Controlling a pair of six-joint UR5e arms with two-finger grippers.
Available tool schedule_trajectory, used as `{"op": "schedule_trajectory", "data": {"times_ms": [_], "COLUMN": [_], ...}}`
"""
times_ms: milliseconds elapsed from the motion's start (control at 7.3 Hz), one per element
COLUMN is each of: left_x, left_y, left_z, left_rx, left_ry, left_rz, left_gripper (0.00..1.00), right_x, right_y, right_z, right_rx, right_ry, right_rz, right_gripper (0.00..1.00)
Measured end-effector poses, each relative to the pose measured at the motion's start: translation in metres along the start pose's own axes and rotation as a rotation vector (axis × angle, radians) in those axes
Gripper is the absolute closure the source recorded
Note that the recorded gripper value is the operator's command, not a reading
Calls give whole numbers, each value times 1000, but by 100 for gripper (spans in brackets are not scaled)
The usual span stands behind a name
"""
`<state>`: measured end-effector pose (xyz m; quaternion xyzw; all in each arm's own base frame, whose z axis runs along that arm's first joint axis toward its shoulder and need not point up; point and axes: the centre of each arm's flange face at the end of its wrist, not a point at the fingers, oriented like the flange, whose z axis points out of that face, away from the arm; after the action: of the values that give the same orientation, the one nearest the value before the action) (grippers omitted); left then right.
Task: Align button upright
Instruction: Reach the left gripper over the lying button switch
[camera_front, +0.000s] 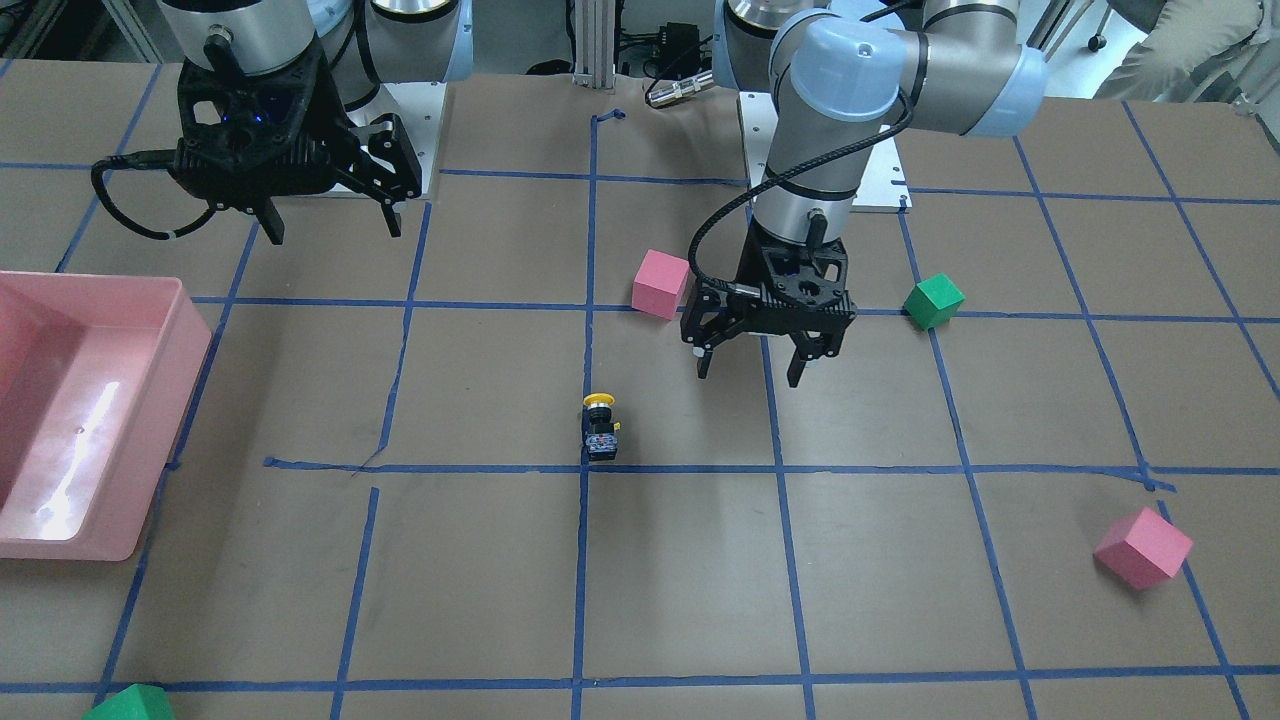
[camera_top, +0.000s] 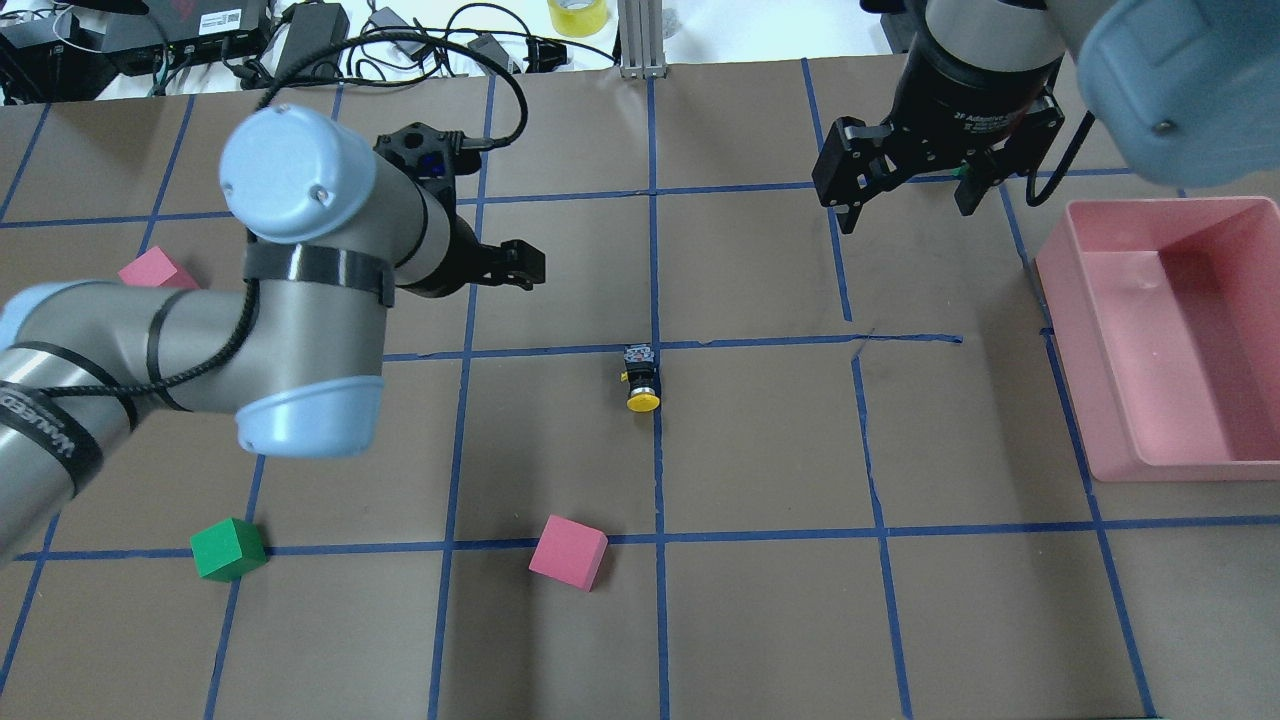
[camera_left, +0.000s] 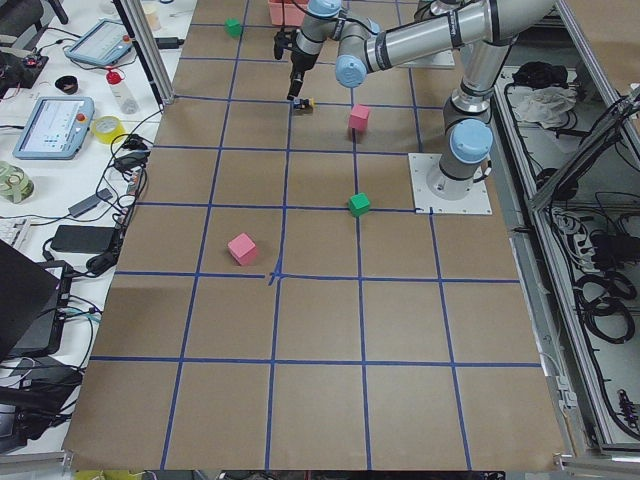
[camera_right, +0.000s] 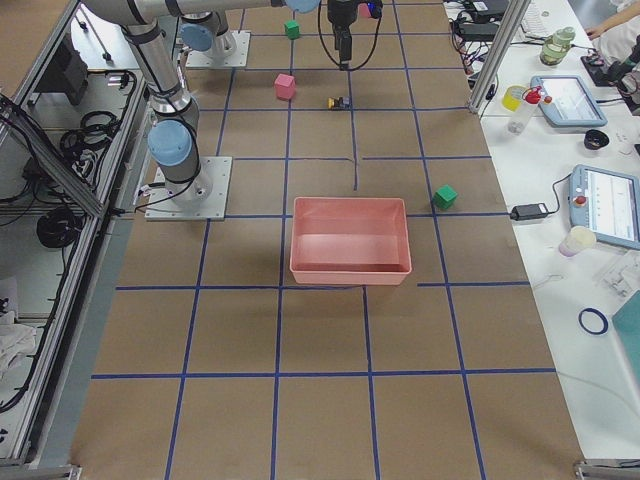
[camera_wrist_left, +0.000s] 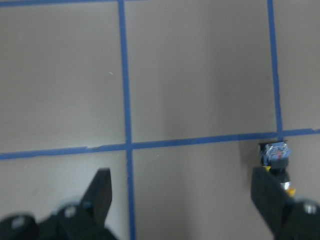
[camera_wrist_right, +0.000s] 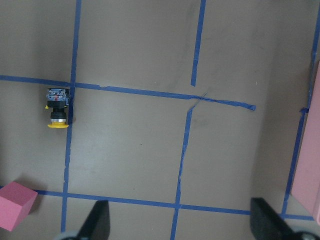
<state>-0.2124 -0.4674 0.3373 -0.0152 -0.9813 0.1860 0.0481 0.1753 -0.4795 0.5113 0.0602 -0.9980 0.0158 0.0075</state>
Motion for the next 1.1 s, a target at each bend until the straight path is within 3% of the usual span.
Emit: {"op": "schedule_trajectory", "data": {"times_ms": [548,821,1095], "left_x": [74,99,113], "left_y": [68,84,100], "left_z": [40,69,103], "left_rx": [71,72,34], "left_ry": [7,29,32], "left_rz": [-54,-76,-101], "left_gripper": [2,2,2], "right_x": [2,3,5], "right_y": [1,1,1], "right_z": [6,6,7], "right_rx": [-15,-17,-21], "right_ry": [12,14,18], "right_rz": [1,3,5], "right_gripper": [0,0,0]}}
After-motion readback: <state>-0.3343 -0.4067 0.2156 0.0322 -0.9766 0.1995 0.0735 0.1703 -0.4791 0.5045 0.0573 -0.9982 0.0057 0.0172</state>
